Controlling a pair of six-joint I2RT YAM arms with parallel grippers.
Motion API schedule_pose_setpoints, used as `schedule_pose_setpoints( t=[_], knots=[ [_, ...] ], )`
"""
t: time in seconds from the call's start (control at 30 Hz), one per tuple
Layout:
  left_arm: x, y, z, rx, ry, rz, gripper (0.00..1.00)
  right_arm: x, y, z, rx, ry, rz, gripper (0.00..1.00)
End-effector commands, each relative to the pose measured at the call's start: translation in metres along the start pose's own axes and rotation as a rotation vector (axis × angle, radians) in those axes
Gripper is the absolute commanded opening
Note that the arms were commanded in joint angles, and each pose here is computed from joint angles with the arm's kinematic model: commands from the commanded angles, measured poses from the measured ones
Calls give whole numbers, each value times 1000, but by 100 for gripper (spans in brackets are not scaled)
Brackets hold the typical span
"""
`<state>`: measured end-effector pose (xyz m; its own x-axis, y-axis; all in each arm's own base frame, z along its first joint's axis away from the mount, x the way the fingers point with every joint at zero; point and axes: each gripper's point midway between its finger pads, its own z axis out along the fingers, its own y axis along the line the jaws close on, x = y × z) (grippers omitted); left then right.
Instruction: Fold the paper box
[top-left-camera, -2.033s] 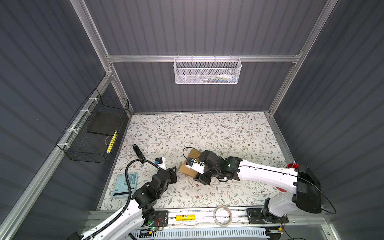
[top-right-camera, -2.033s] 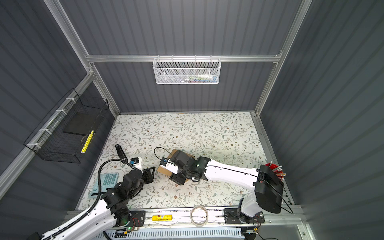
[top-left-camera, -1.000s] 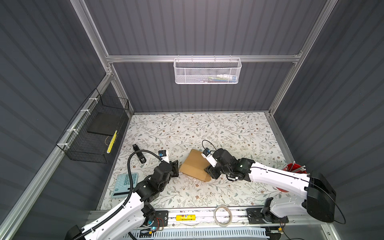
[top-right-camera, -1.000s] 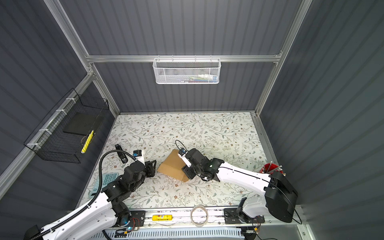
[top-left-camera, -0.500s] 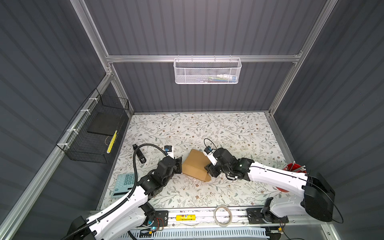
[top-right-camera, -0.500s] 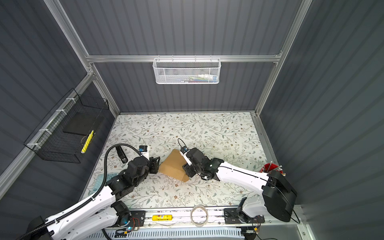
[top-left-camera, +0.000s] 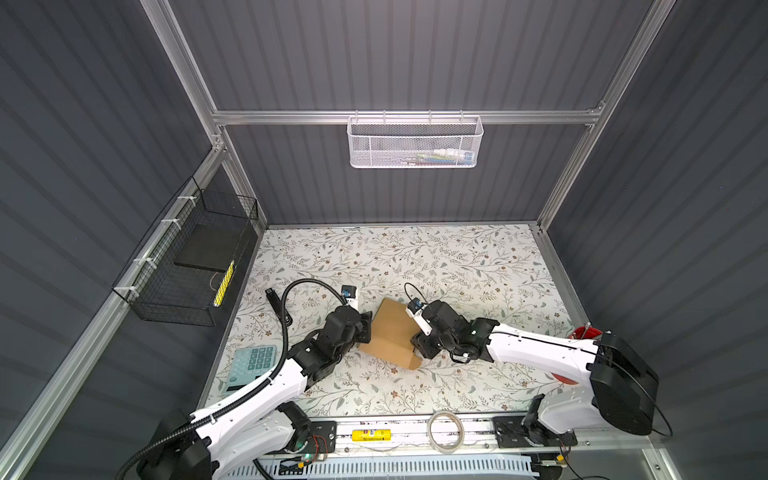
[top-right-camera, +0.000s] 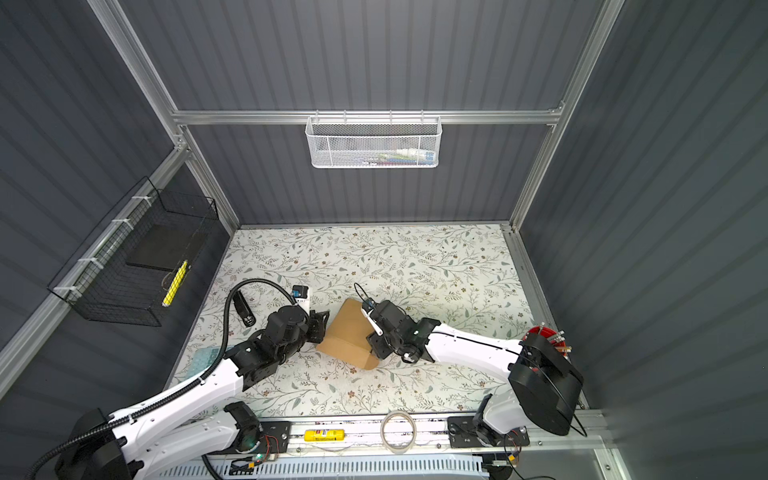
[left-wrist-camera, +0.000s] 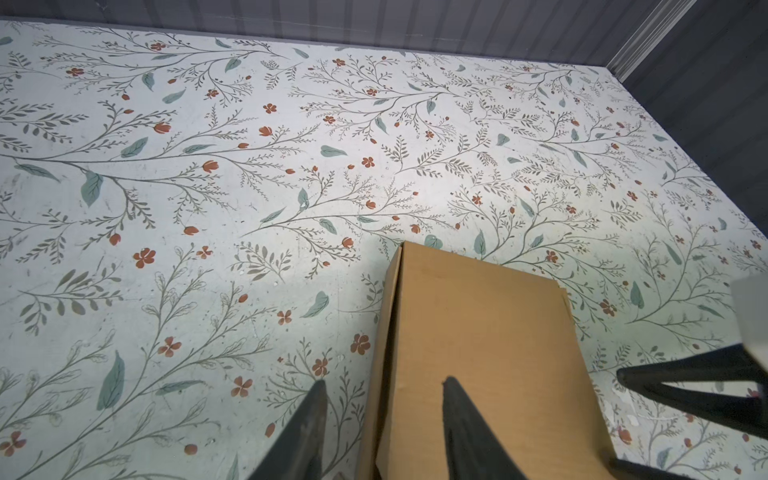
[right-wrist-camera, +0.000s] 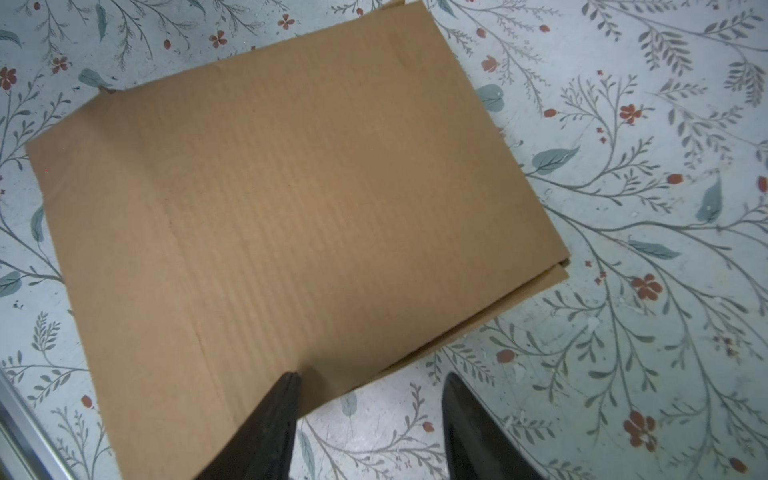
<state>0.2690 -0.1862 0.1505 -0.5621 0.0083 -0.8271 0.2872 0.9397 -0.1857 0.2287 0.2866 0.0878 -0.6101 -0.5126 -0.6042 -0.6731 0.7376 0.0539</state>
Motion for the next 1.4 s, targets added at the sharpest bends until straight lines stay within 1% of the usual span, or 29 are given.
schedule_pose_setpoints(
  t=[0.0,0.23,0.37,0.57,0.7,1.1,1.37],
  knots=[
    [-9,-10,4,27,-3,30,46,9,-7,6,29,17,28,57],
    [0,-11,18,23,49,43,46,17,-9,15,31,33,50,57],
    [6,-5,24,14,72,38,45,22,-11,20,36,52,57,57],
    [16,11,34,13,130,-12,40,27,-16,26,44,71,71,56],
    [20,18,40,34,169,-45,39,26,-20,26,49,74,77,56],
    [30,10,50,95,246,-39,38,16,-25,20,47,60,76,56],
    [44,15,55,75,305,-38,35,15,-26,18,49,54,78,56]
  ],
)
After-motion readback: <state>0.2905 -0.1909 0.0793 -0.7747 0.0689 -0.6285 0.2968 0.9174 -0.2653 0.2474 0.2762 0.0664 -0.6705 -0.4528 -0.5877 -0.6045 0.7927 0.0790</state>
